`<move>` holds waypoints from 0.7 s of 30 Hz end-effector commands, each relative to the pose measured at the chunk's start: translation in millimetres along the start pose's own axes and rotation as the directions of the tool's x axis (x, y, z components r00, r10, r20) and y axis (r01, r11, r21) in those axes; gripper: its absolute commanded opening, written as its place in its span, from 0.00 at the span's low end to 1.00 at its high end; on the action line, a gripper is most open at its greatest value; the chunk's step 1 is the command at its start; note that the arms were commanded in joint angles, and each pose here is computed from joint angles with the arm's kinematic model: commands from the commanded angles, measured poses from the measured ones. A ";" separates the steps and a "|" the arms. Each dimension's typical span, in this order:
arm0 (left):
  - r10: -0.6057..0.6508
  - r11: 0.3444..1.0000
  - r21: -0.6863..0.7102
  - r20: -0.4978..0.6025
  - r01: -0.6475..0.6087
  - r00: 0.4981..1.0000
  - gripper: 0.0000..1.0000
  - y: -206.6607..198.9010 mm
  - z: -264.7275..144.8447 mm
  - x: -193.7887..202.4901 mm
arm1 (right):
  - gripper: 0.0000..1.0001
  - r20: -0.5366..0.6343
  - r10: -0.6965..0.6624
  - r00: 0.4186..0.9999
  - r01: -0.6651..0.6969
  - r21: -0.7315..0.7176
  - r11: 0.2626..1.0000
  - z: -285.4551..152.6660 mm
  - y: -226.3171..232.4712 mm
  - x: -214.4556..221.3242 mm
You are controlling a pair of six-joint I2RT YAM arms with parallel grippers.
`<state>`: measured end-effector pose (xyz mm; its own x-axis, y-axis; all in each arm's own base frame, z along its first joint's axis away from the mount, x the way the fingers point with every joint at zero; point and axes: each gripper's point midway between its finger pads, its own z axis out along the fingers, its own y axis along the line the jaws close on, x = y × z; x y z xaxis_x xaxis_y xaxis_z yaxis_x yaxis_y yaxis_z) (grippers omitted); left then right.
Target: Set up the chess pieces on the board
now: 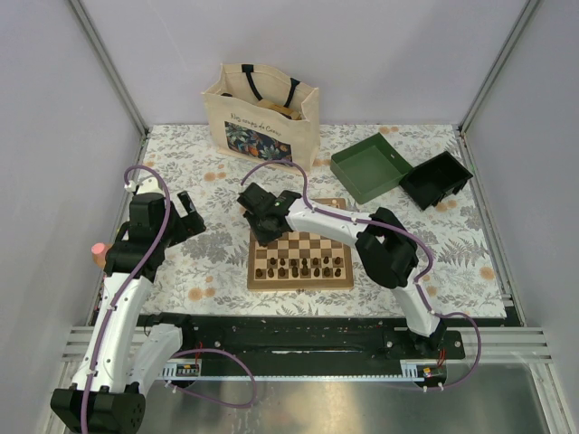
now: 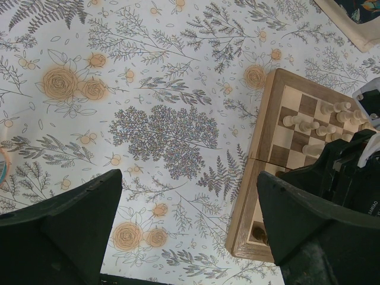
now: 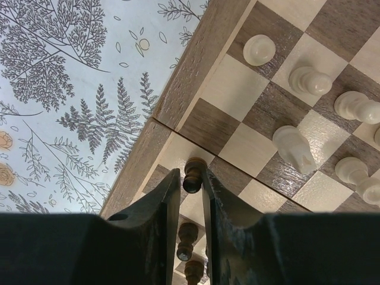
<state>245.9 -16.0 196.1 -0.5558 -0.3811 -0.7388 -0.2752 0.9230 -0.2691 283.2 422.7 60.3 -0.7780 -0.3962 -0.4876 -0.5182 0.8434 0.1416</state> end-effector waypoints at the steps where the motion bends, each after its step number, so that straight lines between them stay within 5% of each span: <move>1: 0.003 1.000 0.028 0.037 -0.004 0.999 0.99 -4.8 0.7 -8.4 | 0.29 0.030 -0.003 1.000 0.003 -0.005 1.000 -3.9 -0.1 -15.1; 21: -0.001 1.000 0.026 0.037 0.000 0.999 0.99 -3.9 1.1 -8.2 | 0.19 0.037 0.028 0.999 -0.026 -0.063 0.998 -22.1 8.8 -6.9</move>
<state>245.9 -15.8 196.1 -0.5558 -0.3821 -0.7383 -0.2754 0.9226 -0.2701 279.8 422.1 58.3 -0.7798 -0.3973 -0.4838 -0.5220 0.8392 0.1523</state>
